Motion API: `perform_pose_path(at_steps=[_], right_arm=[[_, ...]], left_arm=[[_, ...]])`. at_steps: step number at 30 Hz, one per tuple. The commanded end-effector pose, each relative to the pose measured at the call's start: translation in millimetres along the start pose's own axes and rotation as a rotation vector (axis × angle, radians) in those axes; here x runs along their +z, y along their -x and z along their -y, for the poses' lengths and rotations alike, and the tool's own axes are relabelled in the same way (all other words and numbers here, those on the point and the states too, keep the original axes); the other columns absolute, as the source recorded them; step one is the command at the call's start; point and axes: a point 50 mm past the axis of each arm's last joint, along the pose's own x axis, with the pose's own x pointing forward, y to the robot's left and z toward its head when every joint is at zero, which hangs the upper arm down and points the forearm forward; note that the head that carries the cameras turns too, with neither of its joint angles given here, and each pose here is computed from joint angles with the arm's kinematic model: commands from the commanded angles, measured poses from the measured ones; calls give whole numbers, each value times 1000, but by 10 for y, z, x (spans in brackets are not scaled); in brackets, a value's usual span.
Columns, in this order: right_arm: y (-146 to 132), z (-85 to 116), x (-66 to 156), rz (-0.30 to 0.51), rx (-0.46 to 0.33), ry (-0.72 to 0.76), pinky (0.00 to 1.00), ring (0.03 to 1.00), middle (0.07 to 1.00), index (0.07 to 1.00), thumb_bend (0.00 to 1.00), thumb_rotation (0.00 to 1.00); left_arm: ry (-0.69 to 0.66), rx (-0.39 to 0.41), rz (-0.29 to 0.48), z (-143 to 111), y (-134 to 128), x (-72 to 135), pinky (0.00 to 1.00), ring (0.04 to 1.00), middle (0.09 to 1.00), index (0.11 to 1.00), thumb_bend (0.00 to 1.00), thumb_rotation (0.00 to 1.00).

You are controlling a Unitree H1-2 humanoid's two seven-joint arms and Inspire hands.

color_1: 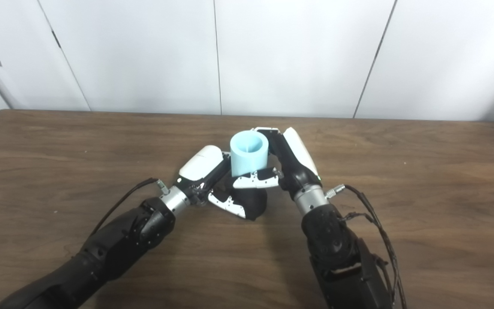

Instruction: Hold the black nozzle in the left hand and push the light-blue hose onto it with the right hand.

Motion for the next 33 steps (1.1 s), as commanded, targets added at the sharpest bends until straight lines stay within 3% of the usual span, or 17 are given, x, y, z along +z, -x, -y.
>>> perform_pose_path(at_steps=[1, 4, 6, 12, 22, 26, 27, 29, 30, 33], right_arm=[[32, 102, -107, -7, 46, 23, 660, 617, 596, 729, 789, 124], [9, 164, -49, -5, 52, 31, 676, 792, 868, 973, 971, 316], [-10, 201, -20, -2, 59, 21, 746, 904, 976, 996, 997, 361], [-63, 261, 23, 11, 55, 22, 749, 994, 1000, 1000, 1000, 404], [-77, 286, 2, 5, 64, 4, 710, 994, 1000, 1000, 1000, 385], [-83, 383, -66, 2, 97, -19, 654, 998, 1000, 1000, 1000, 371], [-84, 429, -77, 8, 117, -7, 664, 1000, 1000, 1000, 1000, 383], [-73, 548, -79, 35, 172, 20, 877, 1000, 1000, 1000, 1000, 440], [-61, 609, -69, 54, 194, 17, 937, 1000, 1000, 1000, 1000, 452], [-27, 764, 8, 99, 231, -15, 968, 1000, 1000, 1000, 1000, 457]], left_arm=[[-10, -423, -159, 804, 621, -184, 505, 570, 494, 478, 524, 0], [-8, -420, -159, 799, 622, -183, 505, 575, 494, 478, 524, 0], [-9, -418, -155, 800, 622, -183, 522, 597, 495, 476, 524, 0], [-6, -411, -151, 818, 616, -190, 536, 604, 496, 475, 524, 0], [-1, -410, -153, 821, 621, -202, 526, 603, 492, 478, 524, 0], [-9, -409, -155, 824, 619, -199, 525, 601, 505, 469, 523, 0], [-10, -410, -155, 822, 618, -199, 517, 594, 506, 468, 523, 0], [-10, -409, -157, 823, 621, -207, 514, 586, 504, 470, 524, 0], [-9, -410, -159, 824, 622, -212, 513, 582, 503, 471, 524, 0], [-5, -409, -160, 819, 629, -222, 527, 596, 496, 474, 524, 0]])
